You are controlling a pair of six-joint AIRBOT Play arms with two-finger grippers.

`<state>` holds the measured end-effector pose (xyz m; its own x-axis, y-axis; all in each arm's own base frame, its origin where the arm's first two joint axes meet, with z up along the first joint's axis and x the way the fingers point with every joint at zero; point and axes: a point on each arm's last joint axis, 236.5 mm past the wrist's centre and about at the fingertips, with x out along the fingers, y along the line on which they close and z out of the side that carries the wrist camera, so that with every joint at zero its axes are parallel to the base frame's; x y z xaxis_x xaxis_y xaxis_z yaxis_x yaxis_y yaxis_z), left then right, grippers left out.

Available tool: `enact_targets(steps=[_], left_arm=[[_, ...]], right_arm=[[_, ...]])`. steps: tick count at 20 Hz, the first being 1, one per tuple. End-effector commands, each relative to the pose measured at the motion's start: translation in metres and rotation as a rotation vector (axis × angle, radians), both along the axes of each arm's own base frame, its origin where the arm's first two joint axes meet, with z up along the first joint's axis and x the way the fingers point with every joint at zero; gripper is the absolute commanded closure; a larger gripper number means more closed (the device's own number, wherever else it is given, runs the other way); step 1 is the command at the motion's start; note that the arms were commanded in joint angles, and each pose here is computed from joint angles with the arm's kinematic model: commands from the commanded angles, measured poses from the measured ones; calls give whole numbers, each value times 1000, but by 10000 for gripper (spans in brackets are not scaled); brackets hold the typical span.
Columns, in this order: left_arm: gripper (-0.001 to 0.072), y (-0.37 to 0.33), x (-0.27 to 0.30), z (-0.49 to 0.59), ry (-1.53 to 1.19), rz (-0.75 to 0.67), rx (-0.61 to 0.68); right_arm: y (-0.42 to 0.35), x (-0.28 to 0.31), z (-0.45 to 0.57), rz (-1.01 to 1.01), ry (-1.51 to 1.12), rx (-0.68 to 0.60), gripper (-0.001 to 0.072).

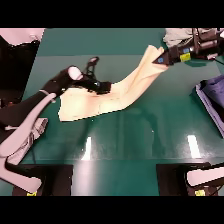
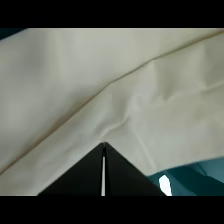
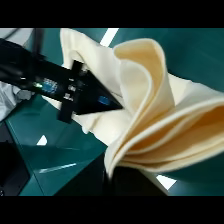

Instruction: Fold the shirts.

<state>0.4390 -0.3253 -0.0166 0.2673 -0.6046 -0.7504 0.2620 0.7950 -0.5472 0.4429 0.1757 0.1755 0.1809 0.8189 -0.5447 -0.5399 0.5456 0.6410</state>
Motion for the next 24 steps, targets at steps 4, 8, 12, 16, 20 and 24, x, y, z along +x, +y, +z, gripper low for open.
enact_targets(steps=[4,8,12,16,20,24], left_arm=[[687,-23,-6,-52,67,-91,88],[686,-16,-7,-56,64,-110,127],[687,13,5,-24,-59,-128,255],[686,95,28,70,-224,-34,380],[685,201,18,175,-351,148,443],[685,272,-16,257,-499,290,536]], right_arm=[[86,-36,47,169,-117,19,697],[114,-53,48,226,-122,27,696],[134,-59,52,244,-141,43,697],[159,-63,57,248,-173,69,697],[192,-60,54,240,-197,99,697],[234,-56,21,249,-176,109,696]])
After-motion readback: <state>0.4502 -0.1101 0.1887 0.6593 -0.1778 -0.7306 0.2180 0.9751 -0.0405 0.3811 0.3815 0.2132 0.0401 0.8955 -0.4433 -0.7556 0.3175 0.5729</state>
